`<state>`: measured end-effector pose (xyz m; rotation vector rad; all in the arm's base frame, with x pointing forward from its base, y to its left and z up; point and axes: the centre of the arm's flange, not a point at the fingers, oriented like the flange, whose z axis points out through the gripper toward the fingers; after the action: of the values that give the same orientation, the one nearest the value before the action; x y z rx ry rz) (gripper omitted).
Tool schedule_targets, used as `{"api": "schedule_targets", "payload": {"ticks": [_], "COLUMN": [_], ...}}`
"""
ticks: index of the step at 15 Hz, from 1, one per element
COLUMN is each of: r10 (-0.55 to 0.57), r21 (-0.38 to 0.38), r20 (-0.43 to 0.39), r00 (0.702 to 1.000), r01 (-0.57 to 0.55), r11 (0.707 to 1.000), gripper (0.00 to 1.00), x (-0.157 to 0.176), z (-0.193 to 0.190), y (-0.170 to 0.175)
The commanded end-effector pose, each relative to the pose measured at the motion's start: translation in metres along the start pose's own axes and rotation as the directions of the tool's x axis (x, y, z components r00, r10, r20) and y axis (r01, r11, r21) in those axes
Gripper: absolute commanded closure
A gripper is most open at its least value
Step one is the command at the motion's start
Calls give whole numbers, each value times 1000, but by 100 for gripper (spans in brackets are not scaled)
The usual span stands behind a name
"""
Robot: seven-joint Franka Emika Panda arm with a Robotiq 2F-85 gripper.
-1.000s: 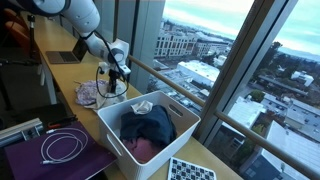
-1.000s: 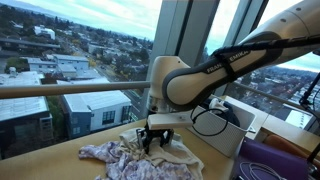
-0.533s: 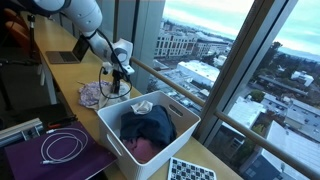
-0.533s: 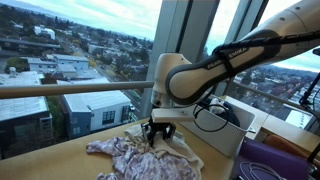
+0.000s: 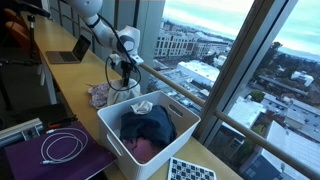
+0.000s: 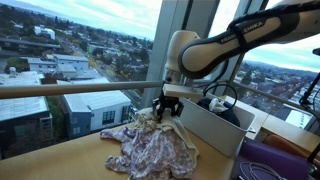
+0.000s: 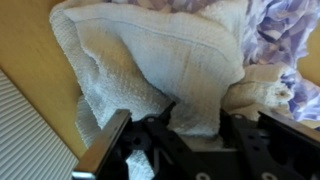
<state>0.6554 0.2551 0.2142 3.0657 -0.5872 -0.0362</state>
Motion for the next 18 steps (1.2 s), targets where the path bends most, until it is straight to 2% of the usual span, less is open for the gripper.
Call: {"api": "schedule_targets", "payload": {"ticks": [1,7,13,18], "r10": [17,102,170,234], "r21": [2,52,76,86], "r20": [-47,-133,-195,-286], "r00": [999,986,966,929], "r01": [-17,-96,-158,-218], "r11": [1000,994,985,972], "gripper": [93,93,93,93], "x": [-7,-2,-7,-9], "z": [-71,-159,-216,-298], "y": [37,107,161,211]}}
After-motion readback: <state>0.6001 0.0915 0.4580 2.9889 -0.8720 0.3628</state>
